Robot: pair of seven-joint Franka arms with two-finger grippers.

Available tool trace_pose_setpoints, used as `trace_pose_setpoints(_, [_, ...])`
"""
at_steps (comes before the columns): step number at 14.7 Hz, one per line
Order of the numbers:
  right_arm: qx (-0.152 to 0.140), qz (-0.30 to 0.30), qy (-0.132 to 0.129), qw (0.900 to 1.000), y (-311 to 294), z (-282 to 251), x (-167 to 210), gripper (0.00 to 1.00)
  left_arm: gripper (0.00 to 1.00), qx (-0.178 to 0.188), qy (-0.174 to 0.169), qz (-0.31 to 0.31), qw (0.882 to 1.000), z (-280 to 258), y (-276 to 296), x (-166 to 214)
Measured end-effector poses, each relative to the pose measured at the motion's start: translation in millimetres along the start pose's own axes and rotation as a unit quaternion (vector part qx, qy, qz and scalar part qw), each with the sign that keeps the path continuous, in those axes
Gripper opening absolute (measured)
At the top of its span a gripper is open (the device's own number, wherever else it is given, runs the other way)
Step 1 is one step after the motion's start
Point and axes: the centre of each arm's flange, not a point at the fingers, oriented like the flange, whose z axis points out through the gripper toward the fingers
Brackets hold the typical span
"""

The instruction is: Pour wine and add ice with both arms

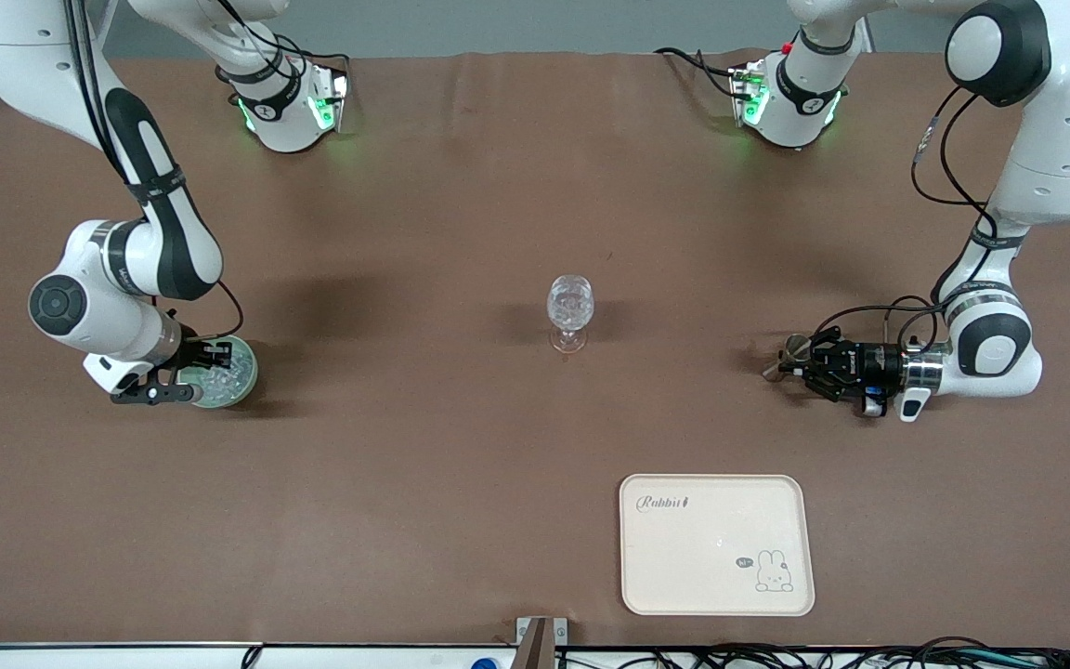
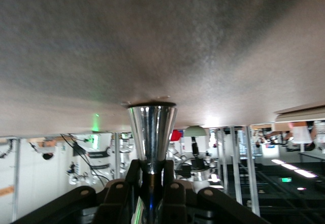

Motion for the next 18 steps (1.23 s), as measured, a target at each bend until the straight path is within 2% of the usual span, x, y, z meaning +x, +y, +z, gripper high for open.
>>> trace_pose_setpoints(3, [0.007,0.007,0.006,1.000,0,-4,3,0.34,0.21,0.000,-0.001,-0.020,1.000,5,10,-9])
trace_pose_setpoints(5, [0.006,0.009,0.010,1.000,1,-4,4,0.34,0.21,0.003,0.000,-0.030,1.000,11,26,-31])
trace_pose_setpoints(12, [0.002,0.013,0.037,0.999,7,-2,10,0.34,0.21,0.031,0.048,-0.065,0.996,41,79,-204])
trace_pose_setpoints(15, [0.001,0.014,0.041,0.999,7,2,11,0.33,0.21,0.046,0.071,-0.067,0.994,60,79,-241])
trace_pose_setpoints(17, [0.002,0.015,0.041,0.999,7,2,11,0.25,0.21,0.050,0.096,-0.074,0.991,73,81,-255])
trace_pose_setpoints(18, [0.002,0.015,0.041,0.999,7,2,11,0.25,0.21,0.051,0.105,-0.079,0.990,80,82,-260])
